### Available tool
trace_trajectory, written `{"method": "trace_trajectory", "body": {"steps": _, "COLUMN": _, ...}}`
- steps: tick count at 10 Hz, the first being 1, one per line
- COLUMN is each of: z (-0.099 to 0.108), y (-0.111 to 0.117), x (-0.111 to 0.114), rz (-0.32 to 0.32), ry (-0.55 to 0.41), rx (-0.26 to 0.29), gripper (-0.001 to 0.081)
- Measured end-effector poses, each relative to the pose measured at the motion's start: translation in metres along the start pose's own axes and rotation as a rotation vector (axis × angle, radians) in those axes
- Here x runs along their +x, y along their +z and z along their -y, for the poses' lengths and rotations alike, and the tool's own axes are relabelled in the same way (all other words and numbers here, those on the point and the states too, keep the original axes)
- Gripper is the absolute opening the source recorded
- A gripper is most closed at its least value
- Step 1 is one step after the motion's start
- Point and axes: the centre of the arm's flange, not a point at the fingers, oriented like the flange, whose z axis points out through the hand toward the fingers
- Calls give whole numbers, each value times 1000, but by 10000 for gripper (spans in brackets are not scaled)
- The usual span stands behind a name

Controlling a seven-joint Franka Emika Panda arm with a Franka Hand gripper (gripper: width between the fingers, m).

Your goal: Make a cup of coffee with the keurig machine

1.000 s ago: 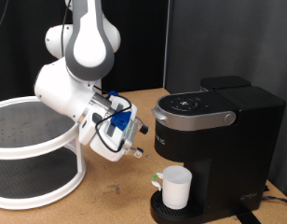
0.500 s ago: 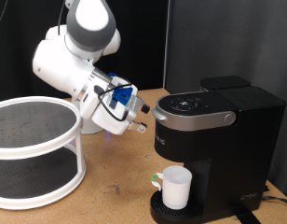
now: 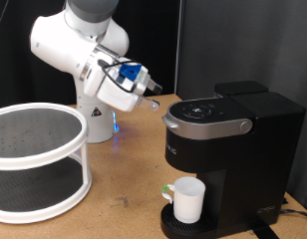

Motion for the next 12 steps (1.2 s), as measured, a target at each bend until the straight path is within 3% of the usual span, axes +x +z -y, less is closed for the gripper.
{"method": "trace_trajectory", "body": {"steps": 4, "z": 30, "y": -28, "x": 17, "rz": -37, "ry": -4, "rx": 29, "gripper": 802}}
{"method": "trace_trajectory", "body": {"steps": 7, "z": 36, "y": -24, "x": 30, "rz": -28, "ry": -32, "rx": 2, "gripper": 802}}
{"method": "trace_trajectory", "body": {"steps": 8, "z": 44, "y": -19, "x": 42, "rz": 10, "ry": -65, "rx": -33, "gripper": 802}}
{"method": "trace_trajectory", "body": {"steps": 11, "z": 74, "y": -2, "x": 75, "rz": 257, "ry": -201, "rx": -178, "gripper": 802}}
{"method": "trace_trajectory", "body": {"steps": 12, "z": 85, "y": 6, "x": 86, "rz": 299, "ry": -201, "rx": -162, "gripper": 802}}
